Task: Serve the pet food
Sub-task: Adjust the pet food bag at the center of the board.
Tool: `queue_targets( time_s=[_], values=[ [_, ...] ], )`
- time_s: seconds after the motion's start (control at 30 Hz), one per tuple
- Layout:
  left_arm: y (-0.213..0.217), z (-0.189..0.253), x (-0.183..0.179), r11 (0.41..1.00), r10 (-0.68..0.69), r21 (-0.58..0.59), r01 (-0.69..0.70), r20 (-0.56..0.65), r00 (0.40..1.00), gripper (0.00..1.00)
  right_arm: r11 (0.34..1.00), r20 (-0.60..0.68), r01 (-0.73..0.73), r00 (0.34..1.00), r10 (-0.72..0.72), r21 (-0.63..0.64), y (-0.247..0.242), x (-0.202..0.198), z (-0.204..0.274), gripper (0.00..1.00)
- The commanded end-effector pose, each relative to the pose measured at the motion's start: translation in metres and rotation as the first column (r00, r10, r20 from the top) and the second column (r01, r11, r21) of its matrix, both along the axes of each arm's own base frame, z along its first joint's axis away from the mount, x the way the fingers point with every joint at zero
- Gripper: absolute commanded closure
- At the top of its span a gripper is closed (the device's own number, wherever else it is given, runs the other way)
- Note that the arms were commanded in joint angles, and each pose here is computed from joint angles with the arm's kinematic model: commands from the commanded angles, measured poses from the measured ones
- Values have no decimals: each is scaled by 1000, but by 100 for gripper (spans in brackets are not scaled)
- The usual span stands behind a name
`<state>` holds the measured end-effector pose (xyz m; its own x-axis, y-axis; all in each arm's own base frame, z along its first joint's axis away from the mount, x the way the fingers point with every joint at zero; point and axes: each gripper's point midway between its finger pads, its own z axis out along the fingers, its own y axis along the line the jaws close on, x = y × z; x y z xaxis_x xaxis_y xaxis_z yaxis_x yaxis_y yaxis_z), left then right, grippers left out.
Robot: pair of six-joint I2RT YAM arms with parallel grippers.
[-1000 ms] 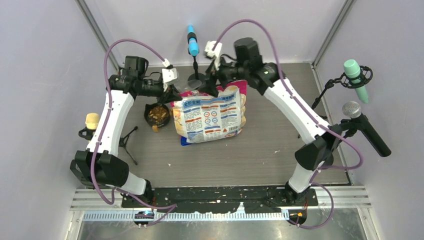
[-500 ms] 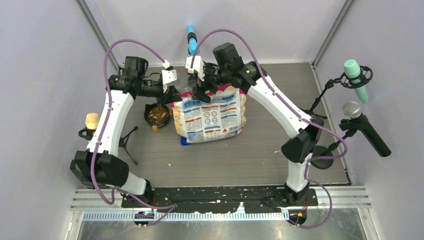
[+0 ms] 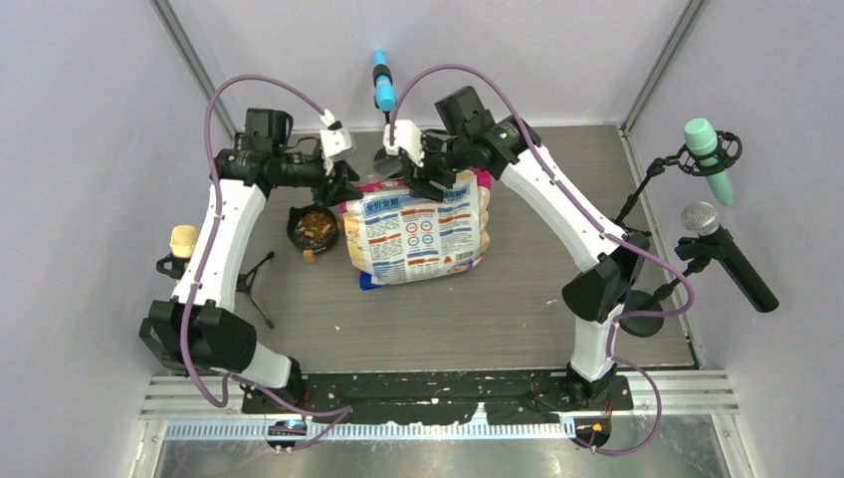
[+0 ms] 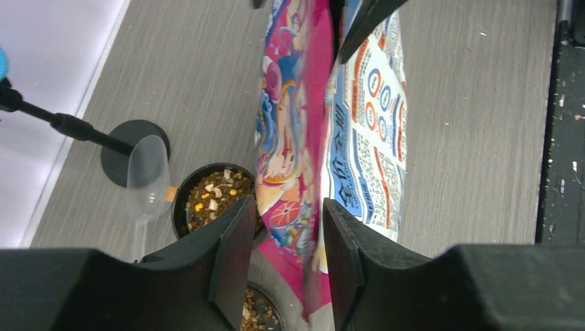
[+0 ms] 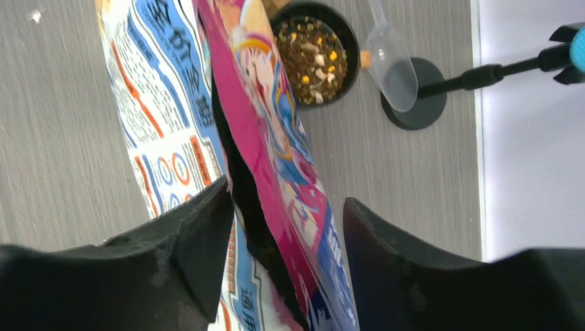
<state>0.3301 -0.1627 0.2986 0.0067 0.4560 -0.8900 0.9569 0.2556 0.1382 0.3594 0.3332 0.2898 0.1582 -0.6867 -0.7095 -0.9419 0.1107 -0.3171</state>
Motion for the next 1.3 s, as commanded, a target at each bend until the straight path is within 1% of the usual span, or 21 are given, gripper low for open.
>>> queue_targets(
  time_s=[0.0, 0.03, 0.07, 0.13, 0.17, 0.27, 0.33, 0.4, 0.53, 0.63, 0.7, 0.73, 0.77, 0.8, 0.87, 0.9, 0.97, 1.0, 1.07, 1.1, 1.27],
  values=[
    [8, 25, 13, 996, 82, -27, -80, 70, 994, 55, 998, 46, 20, 999, -18, -51, -23, 1, 11, 50],
    [10, 27, 15, 995, 99, -28, -97, 77, 992, 54, 998, 43, 16, 999, -13, -54, -22, 2, 9, 56],
    [14, 28, 18, 992, 122, -27, -120, 82, 989, 53, 998, 38, 14, 999, -12, -57, -21, 2, 8, 71],
    [21, 33, 24, 986, 166, -33, -164, 98, 981, 52, 998, 31, 19, 999, -17, -59, -20, 4, 6, 91],
    [24, 35, 26, 983, 183, -37, -180, 103, 978, 50, 998, 27, 27, 999, -25, -52, -20, 4, 7, 94],
    [29, 45, 28, 975, 220, -63, -213, 116, 969, 39, 998, 1, 58, 998, -58, -6, -21, 0, 15, 95],
    [30, 53, 30, 970, 238, -80, -229, 134, 962, 28, 995, -35, 80, 996, -78, 59, -24, -5, 26, 95],
    [31, 59, 32, 963, 262, -97, -251, 139, 955, 2, 986, -92, 111, 991, -100, 123, -30, -13, 37, 95],
    [38, 73, 47, 925, 369, -148, -350, 134, 920, 0, 952, -189, 239, 961, -203, 190, -50, -27, 50, 95],
    [44, 89, 60, 866, 477, -214, -452, 87, 874, 0, 916, -210, 346, 929, -304, 202, -68, -31, 52, 95],
    [56, 105, 73, 782, 592, -278, -558, 49, 805, 0, 872, -251, 432, 892, -375, 232, -78, -34, 56, 95],
    [61, 110, 78, 722, 646, -313, -617, -12, 763, 0, 854, -249, 466, 877, -411, 231, -88, -38, 56, 95],
    [65, 118, 80, 689, 677, -329, -646, -26, 735, 0, 828, -264, 504, 856, -444, 243, -95, -42, 58, 95],
    [67, 120, 80, 678, 688, -329, -657, -29, 725, 0, 802, -259, 546, 833, -489, 243, -104, -40, 58, 95],
    [60, 123, 68, 717, 647, -336, -611, -7, 762, 0, 738, -286, 621, 781, -555, 264, -118, -44, 62, 95],
    [57, 124, 64, 717, 638, -355, -600, -15, 770, 0, 703, -321, 655, 752, -575, 276, -124, -49, 65, 95],
    [46, 118, 56, 739, 587, -371, -562, -54, 808, 0, 645, -358, 712, 700, -618, 278, -134, -54, 66, 95],
    [39, 112, 51, 736, 566, -377, -562, -111, 817, 0, 623, -377, 735, 676, -634, 269, -138, -58, 64, 95],
    [25, 94, 45, 731, 534, -384, -565, -195, 823, 1, 532, -431, 805, 590, -682, 261, -147, -61, 64, 95],
    [18, 84, 42, 727, 522, -387, -568, -226, 822, 1, 470, -470, 843, 536, -701, 261, -152, -62, 65, 95],
    [-37, 11, 10, 761, 438, -312, -570, -402, 804, 6, 236, -677, 940, 340, -652, 245, -148, -63, 72, 95]
  ],
)
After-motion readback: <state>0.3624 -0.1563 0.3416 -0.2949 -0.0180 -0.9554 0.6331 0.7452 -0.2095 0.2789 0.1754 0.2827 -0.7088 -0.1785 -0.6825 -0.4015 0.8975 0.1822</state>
